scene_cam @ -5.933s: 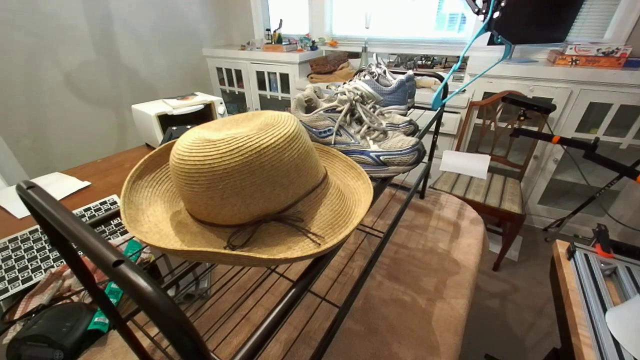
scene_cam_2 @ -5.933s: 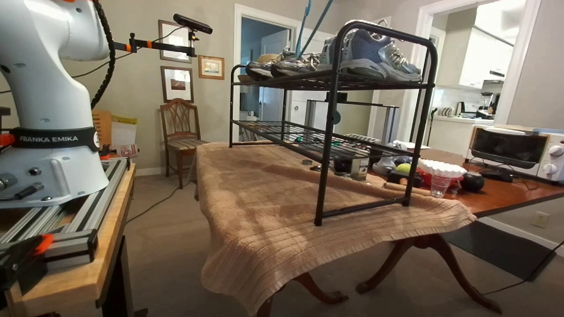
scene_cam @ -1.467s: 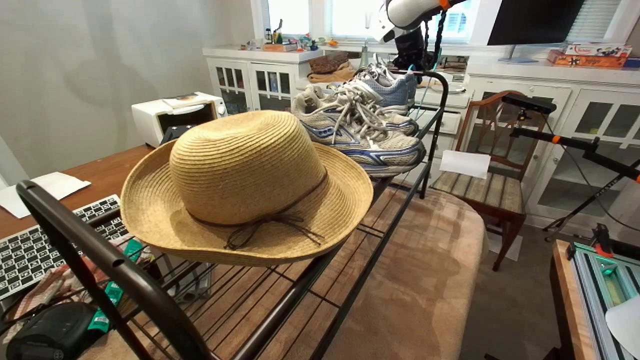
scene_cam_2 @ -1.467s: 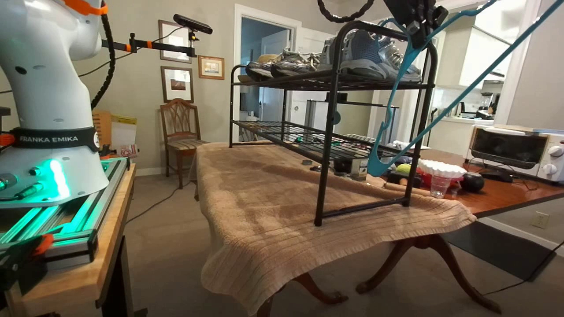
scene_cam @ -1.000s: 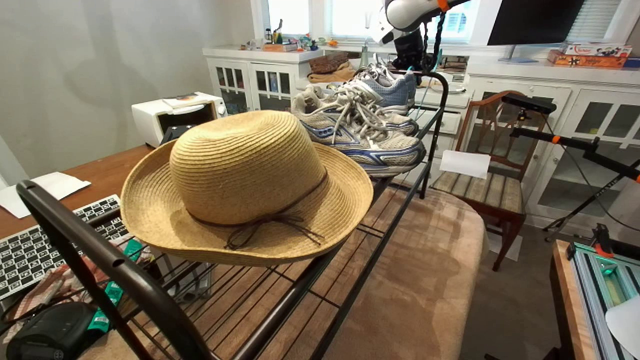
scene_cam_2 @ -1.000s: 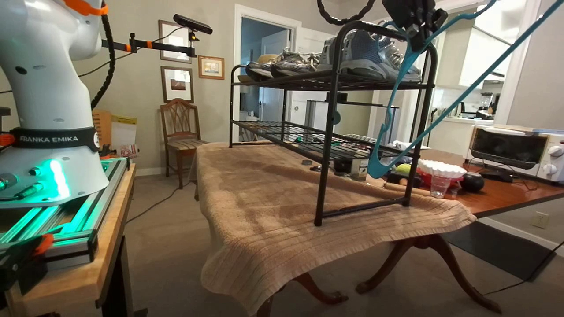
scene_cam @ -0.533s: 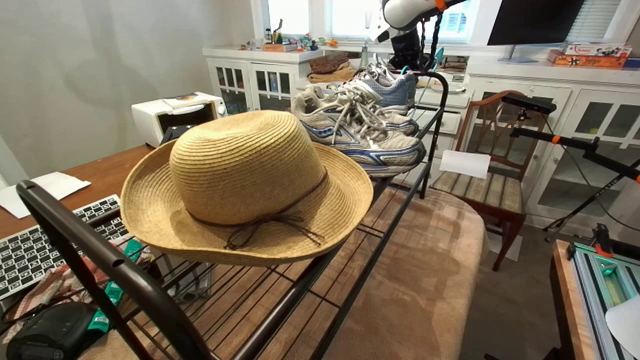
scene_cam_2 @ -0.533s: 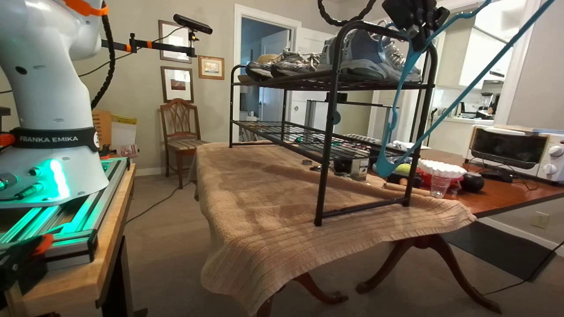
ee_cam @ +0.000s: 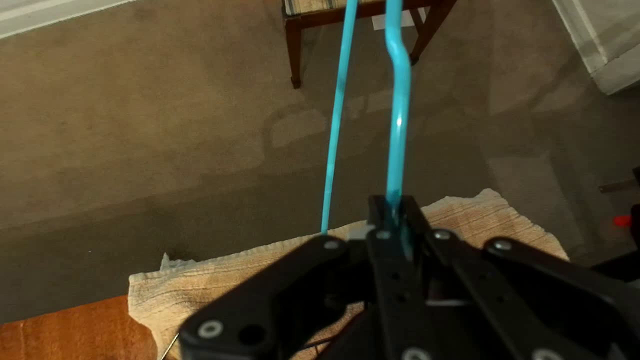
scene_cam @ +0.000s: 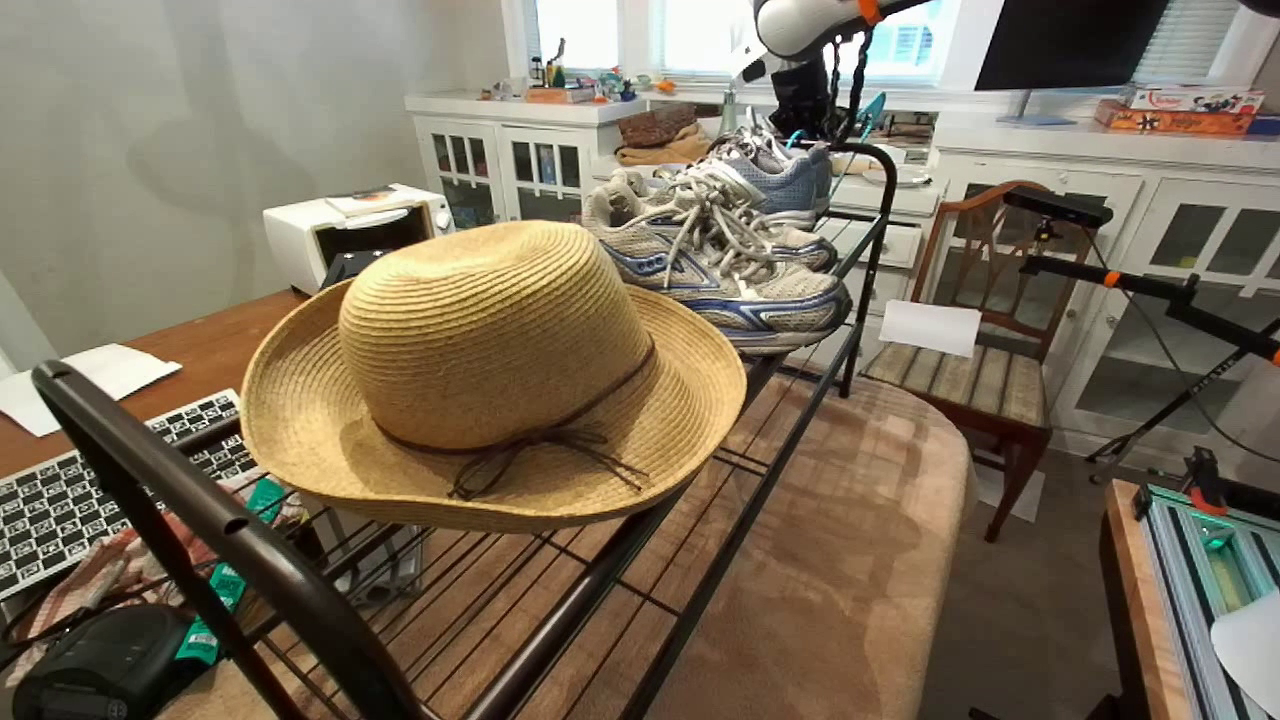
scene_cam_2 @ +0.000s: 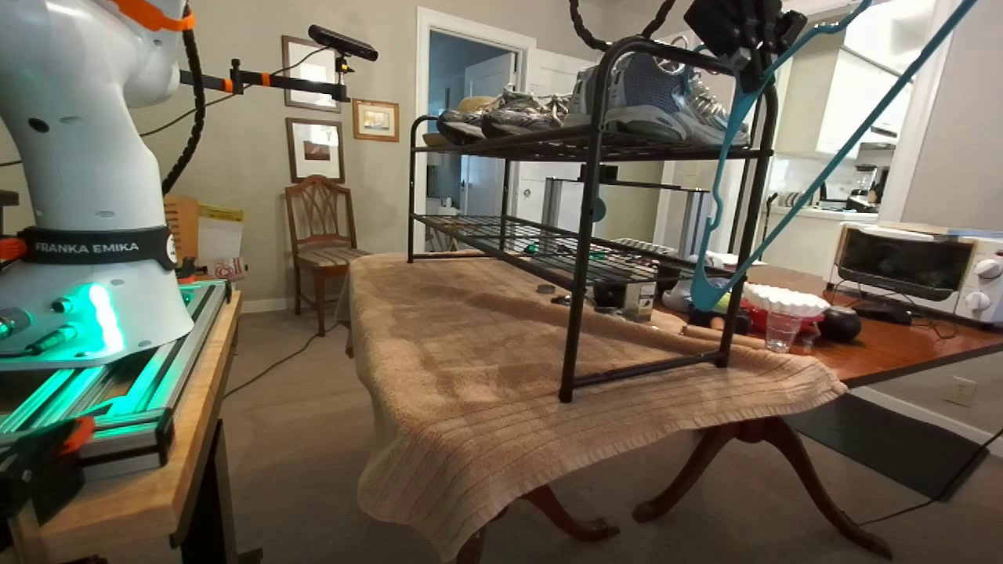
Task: Hang the hanger to the right side of the shoe rack
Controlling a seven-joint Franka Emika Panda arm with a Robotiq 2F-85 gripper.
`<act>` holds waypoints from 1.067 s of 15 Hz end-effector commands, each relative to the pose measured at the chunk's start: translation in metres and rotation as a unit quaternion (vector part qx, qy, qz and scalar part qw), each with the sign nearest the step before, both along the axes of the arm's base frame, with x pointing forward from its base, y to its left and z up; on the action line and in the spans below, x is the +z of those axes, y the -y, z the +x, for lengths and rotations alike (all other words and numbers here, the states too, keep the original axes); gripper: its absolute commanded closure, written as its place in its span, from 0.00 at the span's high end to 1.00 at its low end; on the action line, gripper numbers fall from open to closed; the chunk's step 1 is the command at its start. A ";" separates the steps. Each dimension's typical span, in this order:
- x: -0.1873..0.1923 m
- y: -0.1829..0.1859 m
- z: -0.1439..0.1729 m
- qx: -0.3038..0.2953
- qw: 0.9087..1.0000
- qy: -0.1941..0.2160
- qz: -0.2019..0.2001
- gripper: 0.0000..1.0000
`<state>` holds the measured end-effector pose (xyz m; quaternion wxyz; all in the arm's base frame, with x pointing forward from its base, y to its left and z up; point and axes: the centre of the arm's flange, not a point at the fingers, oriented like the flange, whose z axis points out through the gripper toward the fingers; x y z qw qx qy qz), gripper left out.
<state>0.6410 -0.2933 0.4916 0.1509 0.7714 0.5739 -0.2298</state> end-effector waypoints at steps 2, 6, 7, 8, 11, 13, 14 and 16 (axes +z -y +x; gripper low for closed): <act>-0.006 -0.001 0.010 -0.008 1.000 0.007 -0.011 0.02; -0.007 0.000 0.011 -0.009 1.000 0.008 -0.012 0.19; -0.008 0.000 0.011 -0.009 1.000 0.008 -0.013 0.28; -0.008 0.000 0.012 -0.010 1.000 0.009 -0.013 0.39; -0.008 -0.001 0.012 -0.012 1.000 0.010 -0.013 0.56; -0.007 0.000 0.013 -0.013 1.000 0.011 -0.013 0.59; -0.006 0.000 0.013 -0.013 1.000 0.012 -0.014 0.59; -0.004 0.000 0.013 -0.013 1.000 0.015 -0.015 0.63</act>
